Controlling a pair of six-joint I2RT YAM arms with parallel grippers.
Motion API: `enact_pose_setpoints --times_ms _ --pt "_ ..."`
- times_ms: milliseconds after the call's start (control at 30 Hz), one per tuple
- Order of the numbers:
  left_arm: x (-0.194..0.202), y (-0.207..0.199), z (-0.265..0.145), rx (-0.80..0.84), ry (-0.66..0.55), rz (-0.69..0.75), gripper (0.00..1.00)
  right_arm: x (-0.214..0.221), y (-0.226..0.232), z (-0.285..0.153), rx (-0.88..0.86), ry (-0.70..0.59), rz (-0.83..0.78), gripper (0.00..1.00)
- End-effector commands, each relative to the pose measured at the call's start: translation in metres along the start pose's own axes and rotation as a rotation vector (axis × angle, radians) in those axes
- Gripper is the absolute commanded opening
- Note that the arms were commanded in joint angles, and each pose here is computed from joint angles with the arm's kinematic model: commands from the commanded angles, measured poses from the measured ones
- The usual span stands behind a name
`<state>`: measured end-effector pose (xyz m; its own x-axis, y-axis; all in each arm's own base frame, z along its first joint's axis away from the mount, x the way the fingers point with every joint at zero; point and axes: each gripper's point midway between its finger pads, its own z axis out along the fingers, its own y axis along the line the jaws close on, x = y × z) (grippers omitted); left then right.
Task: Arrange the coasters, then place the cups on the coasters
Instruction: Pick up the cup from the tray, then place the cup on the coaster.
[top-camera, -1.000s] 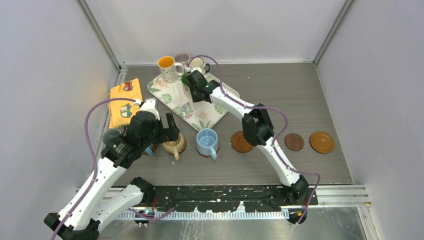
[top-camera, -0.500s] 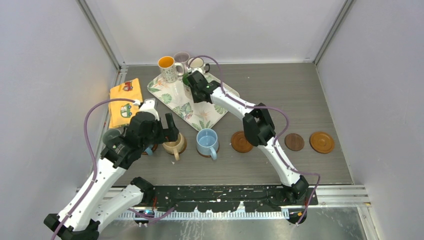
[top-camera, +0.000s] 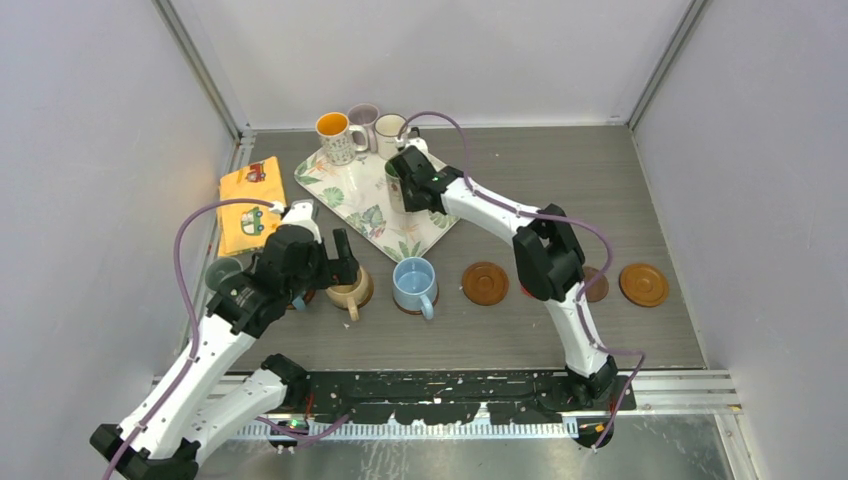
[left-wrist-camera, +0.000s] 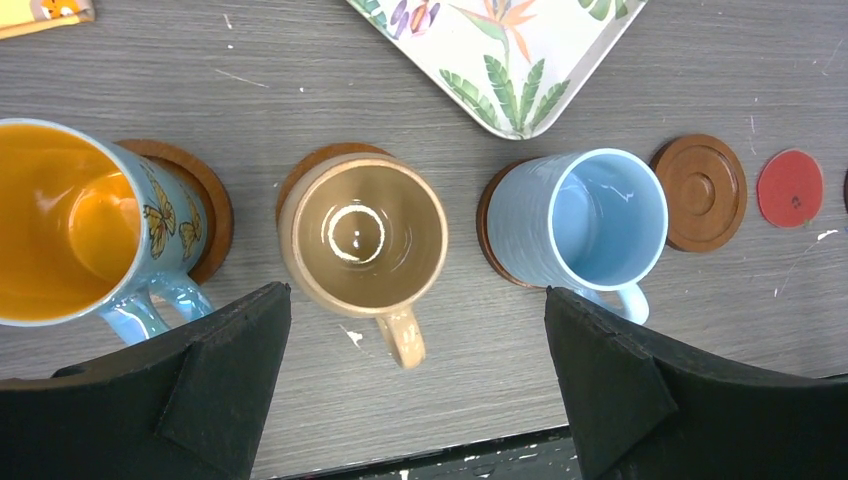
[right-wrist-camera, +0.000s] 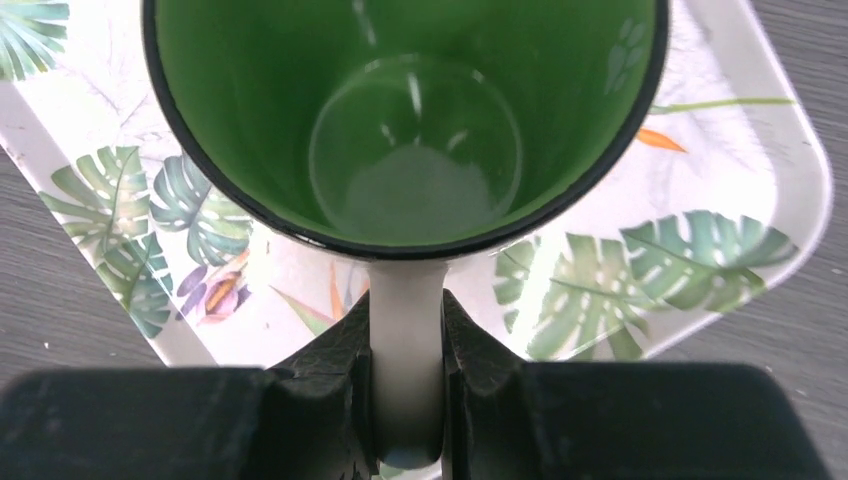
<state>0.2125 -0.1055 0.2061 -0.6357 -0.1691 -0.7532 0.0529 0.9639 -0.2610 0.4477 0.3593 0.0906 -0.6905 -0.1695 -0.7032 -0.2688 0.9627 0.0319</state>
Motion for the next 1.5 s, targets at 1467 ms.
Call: enact_pose_setpoints --times_ms 1467 --pt "-0.014 -0.027 0.038 0.057 -0.010 -0.029 1.00 0.060 -0.111 -0.243 0.144 -0.337 0.259 0.01"
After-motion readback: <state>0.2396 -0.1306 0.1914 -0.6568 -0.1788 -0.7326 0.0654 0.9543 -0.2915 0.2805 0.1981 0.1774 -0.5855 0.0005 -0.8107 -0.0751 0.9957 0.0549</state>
